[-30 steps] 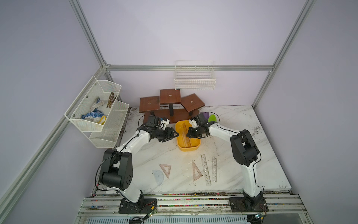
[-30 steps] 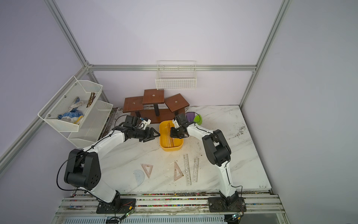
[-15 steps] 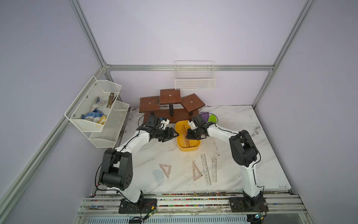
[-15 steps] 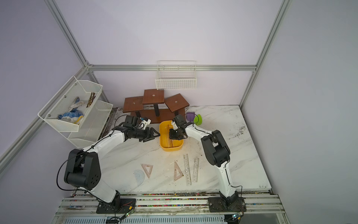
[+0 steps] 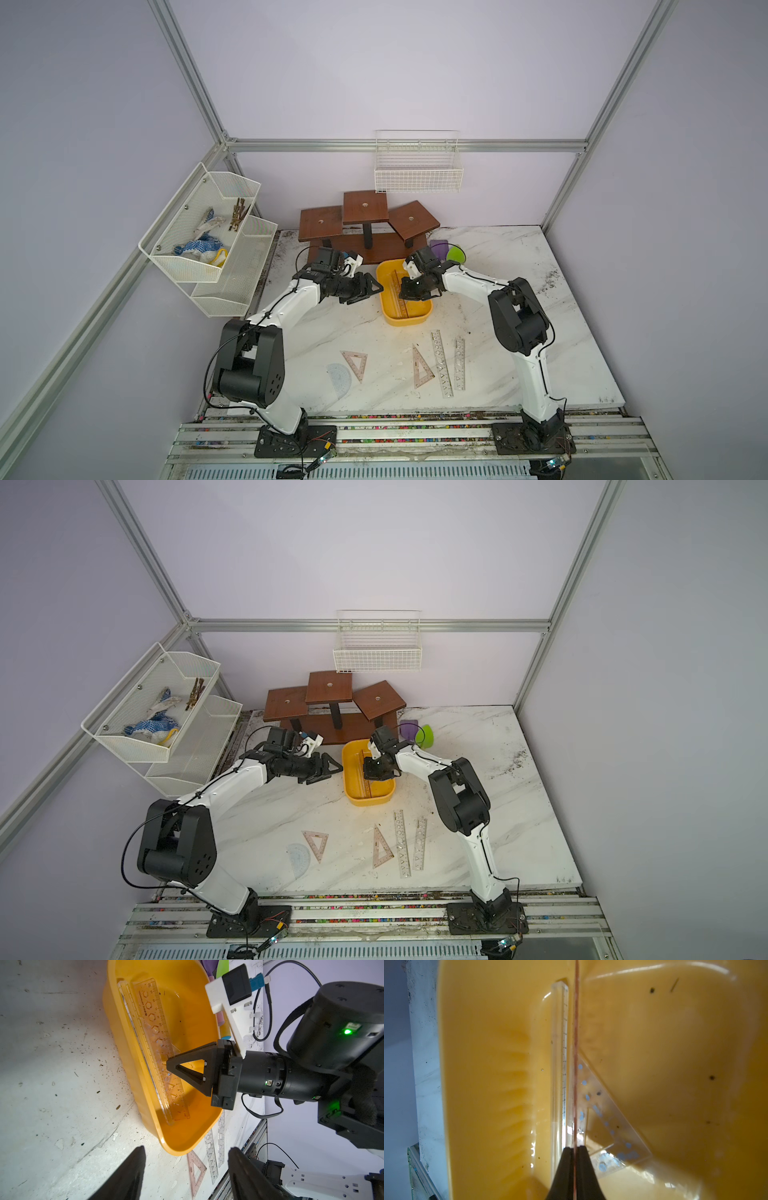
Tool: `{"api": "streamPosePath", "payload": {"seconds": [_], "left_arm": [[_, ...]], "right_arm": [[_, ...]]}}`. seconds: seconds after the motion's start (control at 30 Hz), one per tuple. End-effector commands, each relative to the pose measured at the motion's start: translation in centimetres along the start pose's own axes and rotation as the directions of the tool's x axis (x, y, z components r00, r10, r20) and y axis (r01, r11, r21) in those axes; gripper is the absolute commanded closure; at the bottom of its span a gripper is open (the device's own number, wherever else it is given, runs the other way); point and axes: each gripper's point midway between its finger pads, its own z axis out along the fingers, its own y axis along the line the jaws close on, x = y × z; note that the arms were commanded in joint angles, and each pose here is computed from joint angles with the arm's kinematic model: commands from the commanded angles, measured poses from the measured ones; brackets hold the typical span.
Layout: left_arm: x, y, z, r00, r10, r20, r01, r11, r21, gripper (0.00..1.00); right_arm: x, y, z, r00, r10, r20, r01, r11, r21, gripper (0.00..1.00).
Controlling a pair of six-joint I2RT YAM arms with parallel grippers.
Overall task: Put the scattered rulers into the storage box
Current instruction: Place the ruler in the storage box, then pick up the ruler from the center of the board.
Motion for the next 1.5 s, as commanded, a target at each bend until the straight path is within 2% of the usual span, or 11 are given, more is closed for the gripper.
{"api": "streamPosePath", "payload": {"seconds": [0.0, 0.37, 0.6, 0.73, 0.87, 1.1, 1.3, 1.47], "left_arm": [[-0.3, -0.1, -0.2, 1.0, 0.02, 0.01, -0.02, 1.0, 0.018, 0.33], [-0.4, -0.3, -0.6, 1.0, 0.022, 0.017, -0.023, 0.999, 0.024, 0.33], [0.0, -0.4, -0.8, 0.999, 0.021, 0.024, -0.021, 1.0, 0.016, 0.33], [1.0, -0.9, -0.6, 1.0, 0.027, 0.011, -0.027, 1.0, 0.011, 0.33], [3.2, -2.0, 0.0, 0.998, 0.059, -0.022, -0.059, 0.998, 0.001, 0.3], [8.7, -3.1, 1.4, 0.987, 0.116, -0.11, -0.118, 0.993, -0.014, 0.23], [11.7, -3.0, 2.9, 0.981, 0.114, -0.156, -0.119, 0.993, -0.025, 0.22], [12.3, -2.5, 3.6, 0.982, 0.098, -0.163, -0.105, 0.994, -0.03, 0.22]], "right_arm": [[0.0, 0.1, 0.5, 1.0, -0.021, -0.018, 0.021, 1.0, 0.013, 0.92], [-2.1, 1.4, -1.8, 0.998, -0.066, 0.019, 0.066, 0.997, 0.037, 0.78], [-3.9, 3.7, -6.2, 0.988, -0.12, 0.102, 0.117, 0.993, 0.029, 0.74], [-3.3, 4.5, -8.7, 0.978, -0.148, 0.149, 0.147, 0.989, 0.017, 0.74], [0.4, 5.0, -10.9, 0.963, -0.199, 0.18, 0.202, 0.979, 0.006, 0.72], [11.1, 3.3, -13.0, 0.952, -0.276, 0.131, 0.268, 0.961, 0.073, 0.69], [19.0, 2.1, -11.6, 0.965, -0.255, 0.061, 0.253, 0.967, 0.032, 0.67], [22.6, 2.2, -9.7, 0.972, -0.233, 0.022, 0.233, 0.972, -0.024, 0.64]]}}
